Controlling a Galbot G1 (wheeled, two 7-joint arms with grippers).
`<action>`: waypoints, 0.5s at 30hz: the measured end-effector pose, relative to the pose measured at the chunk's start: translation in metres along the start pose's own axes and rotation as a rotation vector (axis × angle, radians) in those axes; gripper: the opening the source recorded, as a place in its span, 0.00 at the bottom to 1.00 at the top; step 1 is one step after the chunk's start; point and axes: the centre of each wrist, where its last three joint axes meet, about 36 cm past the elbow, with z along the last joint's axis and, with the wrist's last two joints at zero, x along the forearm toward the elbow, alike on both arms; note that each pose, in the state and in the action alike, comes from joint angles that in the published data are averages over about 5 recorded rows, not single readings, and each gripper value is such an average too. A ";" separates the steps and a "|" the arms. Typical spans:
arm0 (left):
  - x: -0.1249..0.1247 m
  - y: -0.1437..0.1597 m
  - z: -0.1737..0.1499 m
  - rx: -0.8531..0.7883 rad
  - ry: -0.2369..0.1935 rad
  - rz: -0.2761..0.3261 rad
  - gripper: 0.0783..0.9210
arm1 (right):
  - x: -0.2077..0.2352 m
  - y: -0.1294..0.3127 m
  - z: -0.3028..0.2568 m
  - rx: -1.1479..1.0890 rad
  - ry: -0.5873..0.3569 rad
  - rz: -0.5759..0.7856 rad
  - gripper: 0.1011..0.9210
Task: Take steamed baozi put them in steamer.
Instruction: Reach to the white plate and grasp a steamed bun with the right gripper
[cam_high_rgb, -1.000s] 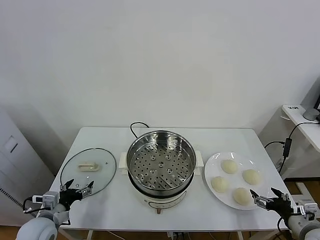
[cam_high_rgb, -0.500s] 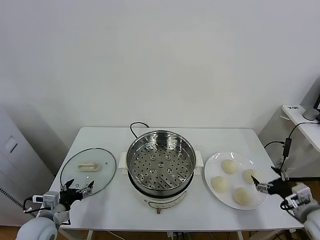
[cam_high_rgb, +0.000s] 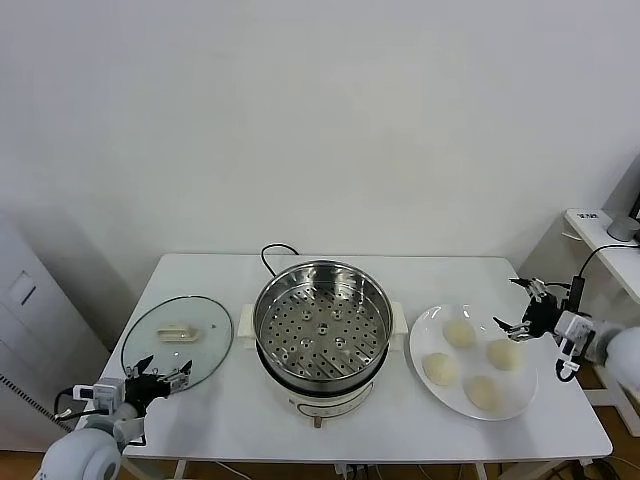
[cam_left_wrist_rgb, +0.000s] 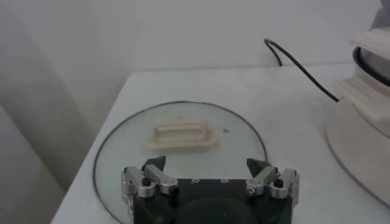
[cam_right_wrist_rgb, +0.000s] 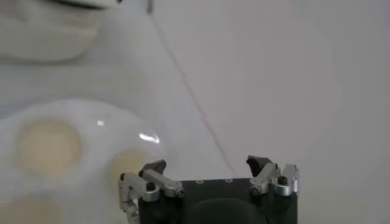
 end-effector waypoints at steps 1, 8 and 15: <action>-0.001 0.000 0.000 -0.001 0.000 0.001 0.88 | -0.003 -0.005 0.000 0.014 0.002 -0.022 0.88; -0.005 -0.003 -0.002 -0.005 0.000 0.009 0.88 | -0.029 -0.040 -0.005 0.084 0.014 -0.172 0.88; -0.008 -0.006 -0.002 -0.005 0.002 0.015 0.88 | -0.058 -0.061 -0.009 0.139 0.034 -0.318 0.88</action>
